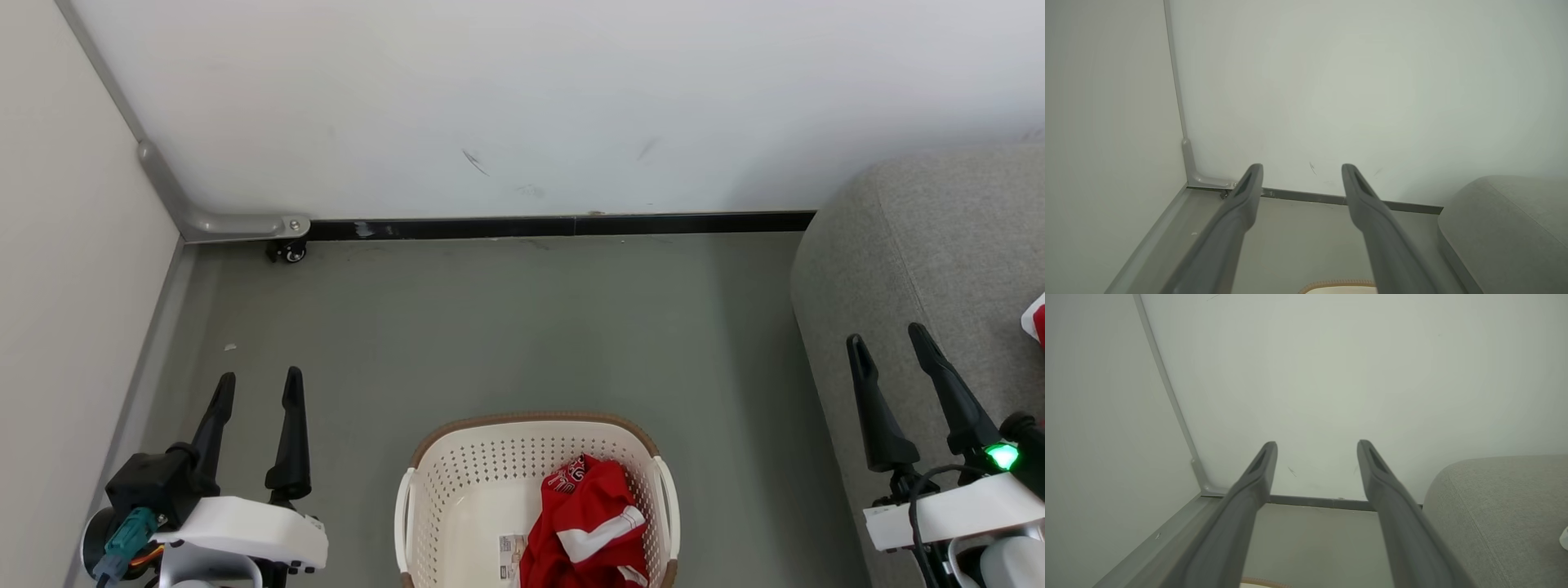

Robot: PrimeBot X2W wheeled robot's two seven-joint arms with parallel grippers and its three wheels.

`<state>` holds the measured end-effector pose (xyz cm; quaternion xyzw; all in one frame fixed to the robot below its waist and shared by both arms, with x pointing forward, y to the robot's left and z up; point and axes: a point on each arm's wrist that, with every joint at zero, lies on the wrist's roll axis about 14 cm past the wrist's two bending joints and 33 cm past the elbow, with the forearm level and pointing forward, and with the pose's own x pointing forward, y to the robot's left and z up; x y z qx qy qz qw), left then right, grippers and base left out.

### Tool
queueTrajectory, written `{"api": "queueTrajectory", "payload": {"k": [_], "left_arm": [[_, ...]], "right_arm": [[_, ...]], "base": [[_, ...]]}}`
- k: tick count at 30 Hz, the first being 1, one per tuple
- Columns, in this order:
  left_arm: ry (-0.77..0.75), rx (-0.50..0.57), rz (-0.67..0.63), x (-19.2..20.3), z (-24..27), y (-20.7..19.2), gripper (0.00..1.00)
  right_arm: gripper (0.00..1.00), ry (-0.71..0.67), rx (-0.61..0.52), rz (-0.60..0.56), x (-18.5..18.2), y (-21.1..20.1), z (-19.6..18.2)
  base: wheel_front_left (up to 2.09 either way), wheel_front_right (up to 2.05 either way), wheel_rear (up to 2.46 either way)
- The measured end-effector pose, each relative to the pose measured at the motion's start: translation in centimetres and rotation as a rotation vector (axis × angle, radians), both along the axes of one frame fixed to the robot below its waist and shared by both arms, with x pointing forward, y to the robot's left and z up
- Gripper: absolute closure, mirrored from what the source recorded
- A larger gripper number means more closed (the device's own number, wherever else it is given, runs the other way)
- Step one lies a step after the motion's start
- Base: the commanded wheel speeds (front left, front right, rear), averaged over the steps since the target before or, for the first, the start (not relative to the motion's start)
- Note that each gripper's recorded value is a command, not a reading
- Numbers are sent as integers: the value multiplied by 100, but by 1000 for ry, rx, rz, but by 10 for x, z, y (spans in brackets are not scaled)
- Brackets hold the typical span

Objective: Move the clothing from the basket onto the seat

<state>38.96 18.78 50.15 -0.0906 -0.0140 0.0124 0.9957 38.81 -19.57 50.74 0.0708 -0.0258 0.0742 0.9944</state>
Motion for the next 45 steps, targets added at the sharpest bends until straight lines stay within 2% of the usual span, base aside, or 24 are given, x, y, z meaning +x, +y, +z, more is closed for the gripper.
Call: {"api": "queueTrajectory", "payload": {"k": [21, 33, 45], "left_arm": [[27, -11, -27, 6, -11, -10, 0], [80, -17, -105, 11, -31, -32, 0], [108, -12, -191, 33, -45, -57, 0]], "right_arm": [[0, 9, -10, -40, -1, -11, -5], [0, 27, -32, -73, 1, -26, -11], [0, 48, -45, -95, 8, -36, -19]], "base": [[0, 0, 0], [0, 0, 0], [0, 0, 0]]}}
